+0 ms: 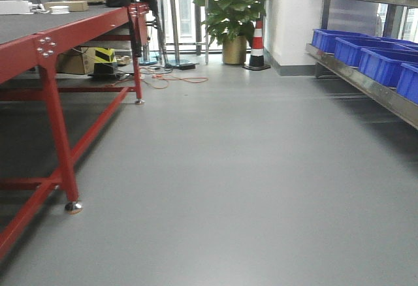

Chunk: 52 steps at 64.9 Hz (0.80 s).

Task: Place valve from conveyor to right shelf box
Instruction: 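Drive the base away from the conveyor to the blue-bin shelf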

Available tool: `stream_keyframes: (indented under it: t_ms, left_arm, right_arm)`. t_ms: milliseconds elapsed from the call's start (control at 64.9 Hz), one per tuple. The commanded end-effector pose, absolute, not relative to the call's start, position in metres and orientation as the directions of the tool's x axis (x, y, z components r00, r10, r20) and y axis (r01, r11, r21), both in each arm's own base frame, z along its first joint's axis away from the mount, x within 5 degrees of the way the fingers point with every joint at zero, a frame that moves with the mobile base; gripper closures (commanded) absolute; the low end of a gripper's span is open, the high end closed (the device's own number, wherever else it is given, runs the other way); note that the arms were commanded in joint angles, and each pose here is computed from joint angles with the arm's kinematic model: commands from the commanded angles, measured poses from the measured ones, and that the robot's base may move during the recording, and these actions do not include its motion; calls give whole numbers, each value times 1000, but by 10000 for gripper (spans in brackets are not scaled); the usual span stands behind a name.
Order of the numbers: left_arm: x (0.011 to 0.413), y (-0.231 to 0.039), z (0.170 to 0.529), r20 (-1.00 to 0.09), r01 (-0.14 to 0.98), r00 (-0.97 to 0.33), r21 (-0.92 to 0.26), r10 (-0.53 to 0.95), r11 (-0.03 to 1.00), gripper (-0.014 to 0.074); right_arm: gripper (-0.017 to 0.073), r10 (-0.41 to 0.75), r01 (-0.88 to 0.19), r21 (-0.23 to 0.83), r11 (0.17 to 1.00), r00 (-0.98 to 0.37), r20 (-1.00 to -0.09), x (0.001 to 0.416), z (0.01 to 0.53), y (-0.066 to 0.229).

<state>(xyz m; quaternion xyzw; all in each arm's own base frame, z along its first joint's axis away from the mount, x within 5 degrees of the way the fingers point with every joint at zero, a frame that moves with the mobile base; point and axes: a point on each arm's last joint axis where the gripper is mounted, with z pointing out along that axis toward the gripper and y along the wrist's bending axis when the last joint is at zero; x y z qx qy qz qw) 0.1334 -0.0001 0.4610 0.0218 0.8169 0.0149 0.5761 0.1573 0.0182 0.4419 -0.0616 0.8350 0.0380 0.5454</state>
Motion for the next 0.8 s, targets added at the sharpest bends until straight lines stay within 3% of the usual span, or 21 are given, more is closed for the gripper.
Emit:
stream_keyframes:
  t_ms: [0, 786]
  left_arm:
    - [131, -1, 469, -963, 18, -265, 46, 49, 999, 705]
    - [131, -1, 469, -963, 18, -265, 46, 49, 999, 705]
  right_arm:
    - [713, -60, -137, -18, 990, -302, -952, 156, 455, 17]
    - [713, -60, -137, -18, 990, -302, -952, 156, 455, 17]
